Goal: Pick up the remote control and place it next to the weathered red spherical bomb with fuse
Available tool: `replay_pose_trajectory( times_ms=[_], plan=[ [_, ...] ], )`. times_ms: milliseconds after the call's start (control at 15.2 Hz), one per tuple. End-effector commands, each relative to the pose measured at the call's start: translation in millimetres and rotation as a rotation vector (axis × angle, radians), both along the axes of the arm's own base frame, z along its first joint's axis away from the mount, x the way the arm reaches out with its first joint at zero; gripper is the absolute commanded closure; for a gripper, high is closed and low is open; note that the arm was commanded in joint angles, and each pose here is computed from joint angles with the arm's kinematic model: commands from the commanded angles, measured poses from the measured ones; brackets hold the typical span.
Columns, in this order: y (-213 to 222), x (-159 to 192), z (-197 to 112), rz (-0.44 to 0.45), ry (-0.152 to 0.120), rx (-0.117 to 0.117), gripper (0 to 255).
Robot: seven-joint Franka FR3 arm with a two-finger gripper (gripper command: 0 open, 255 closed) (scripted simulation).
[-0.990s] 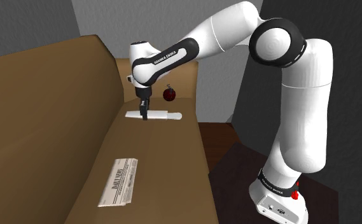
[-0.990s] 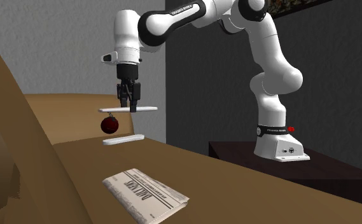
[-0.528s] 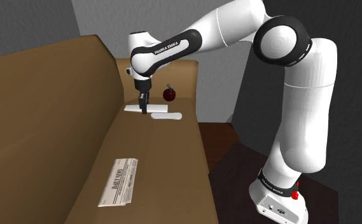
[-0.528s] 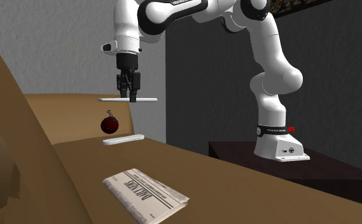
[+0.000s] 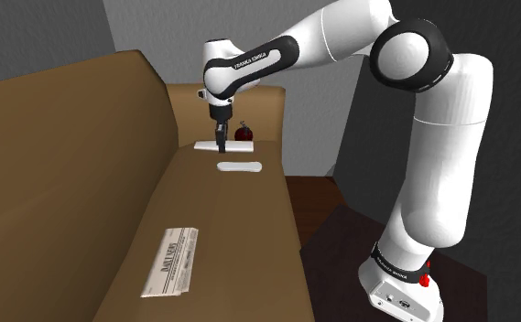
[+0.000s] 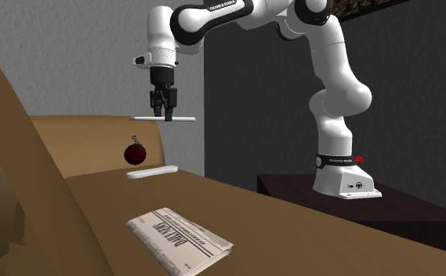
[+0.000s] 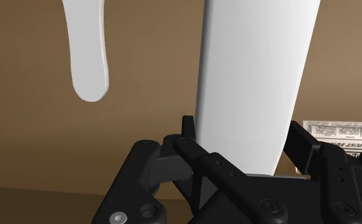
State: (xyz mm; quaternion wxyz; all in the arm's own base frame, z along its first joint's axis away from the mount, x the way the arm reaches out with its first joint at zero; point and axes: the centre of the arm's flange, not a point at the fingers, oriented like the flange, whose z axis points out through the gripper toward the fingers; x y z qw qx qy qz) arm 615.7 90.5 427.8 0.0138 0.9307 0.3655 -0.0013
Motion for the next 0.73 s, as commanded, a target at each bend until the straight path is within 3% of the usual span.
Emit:
replay_pose_trajectory(
  times_ms=[0, 660],
  plan=[
    [-26, 1, 0, 0.001, -0.001, 0.000, 255],
    [-157, 6, 1, 0.001, -0.001, 0.000, 255]
  ],
)
